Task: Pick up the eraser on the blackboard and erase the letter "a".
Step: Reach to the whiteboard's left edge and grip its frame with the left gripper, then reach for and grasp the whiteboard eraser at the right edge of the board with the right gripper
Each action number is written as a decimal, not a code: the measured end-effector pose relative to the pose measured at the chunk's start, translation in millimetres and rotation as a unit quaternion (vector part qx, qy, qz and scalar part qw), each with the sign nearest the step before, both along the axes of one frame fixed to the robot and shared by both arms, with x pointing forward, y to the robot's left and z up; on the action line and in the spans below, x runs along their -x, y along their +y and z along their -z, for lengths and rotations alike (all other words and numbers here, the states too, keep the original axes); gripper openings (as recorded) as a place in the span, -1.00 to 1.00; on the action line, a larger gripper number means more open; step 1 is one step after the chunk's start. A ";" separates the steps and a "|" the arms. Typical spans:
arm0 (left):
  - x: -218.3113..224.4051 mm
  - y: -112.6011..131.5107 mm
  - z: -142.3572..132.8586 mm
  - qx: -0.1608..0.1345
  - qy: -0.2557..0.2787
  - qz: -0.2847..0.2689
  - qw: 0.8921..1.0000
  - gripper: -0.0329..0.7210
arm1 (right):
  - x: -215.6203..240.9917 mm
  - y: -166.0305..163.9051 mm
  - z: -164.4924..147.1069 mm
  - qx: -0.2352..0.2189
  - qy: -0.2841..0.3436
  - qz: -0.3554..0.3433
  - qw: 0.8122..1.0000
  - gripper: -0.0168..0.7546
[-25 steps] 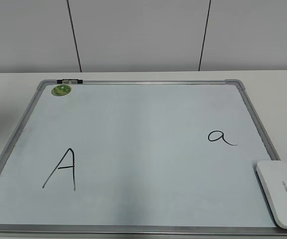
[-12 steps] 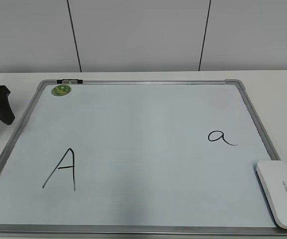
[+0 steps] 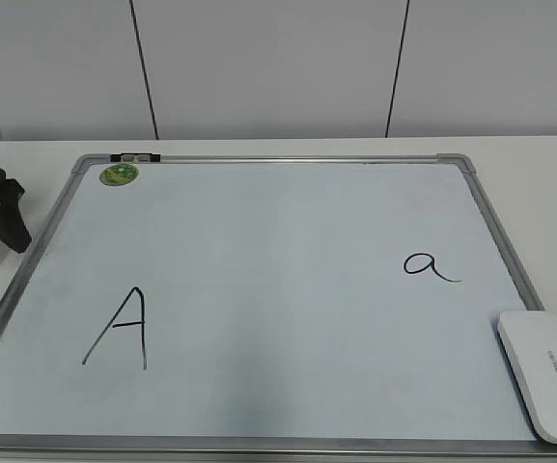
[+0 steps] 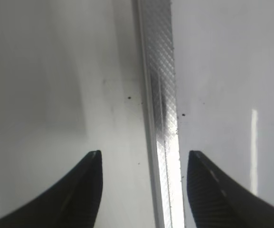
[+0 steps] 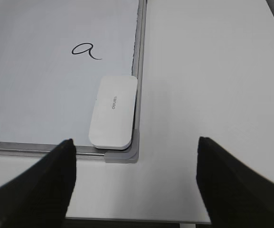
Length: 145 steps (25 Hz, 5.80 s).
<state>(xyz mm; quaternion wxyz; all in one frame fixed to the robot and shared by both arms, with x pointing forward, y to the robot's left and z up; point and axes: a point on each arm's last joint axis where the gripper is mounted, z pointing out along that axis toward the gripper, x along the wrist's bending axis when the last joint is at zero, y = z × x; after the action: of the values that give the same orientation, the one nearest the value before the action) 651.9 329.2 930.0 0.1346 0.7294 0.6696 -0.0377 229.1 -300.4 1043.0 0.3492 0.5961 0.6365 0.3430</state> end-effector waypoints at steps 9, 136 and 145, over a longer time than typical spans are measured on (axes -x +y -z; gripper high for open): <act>-3.4 -2.6 10.3 0.018 0.003 -0.002 1.000 -0.04 | 0.0 0.0 0.0 0.000 0.000 0.000 1.000 0.56; -7.8 -4.5 30.8 0.036 0.026 -0.011 0.999 -0.82 | -275.2 23.8 95.3 -0.030 0.448 -0.012 0.893 0.66; -7.8 -4.5 30.8 0.036 0.026 -0.011 0.999 -0.82 | -280.2 25.2 113.1 -0.039 0.468 -0.007 0.883 0.66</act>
<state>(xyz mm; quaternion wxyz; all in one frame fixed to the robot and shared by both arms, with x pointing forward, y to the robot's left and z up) 659.8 324.6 899.2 0.1434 0.7158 0.6789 -0.0789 509.3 -275.2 929.9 -0.0147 0.6962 0.7159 0.0514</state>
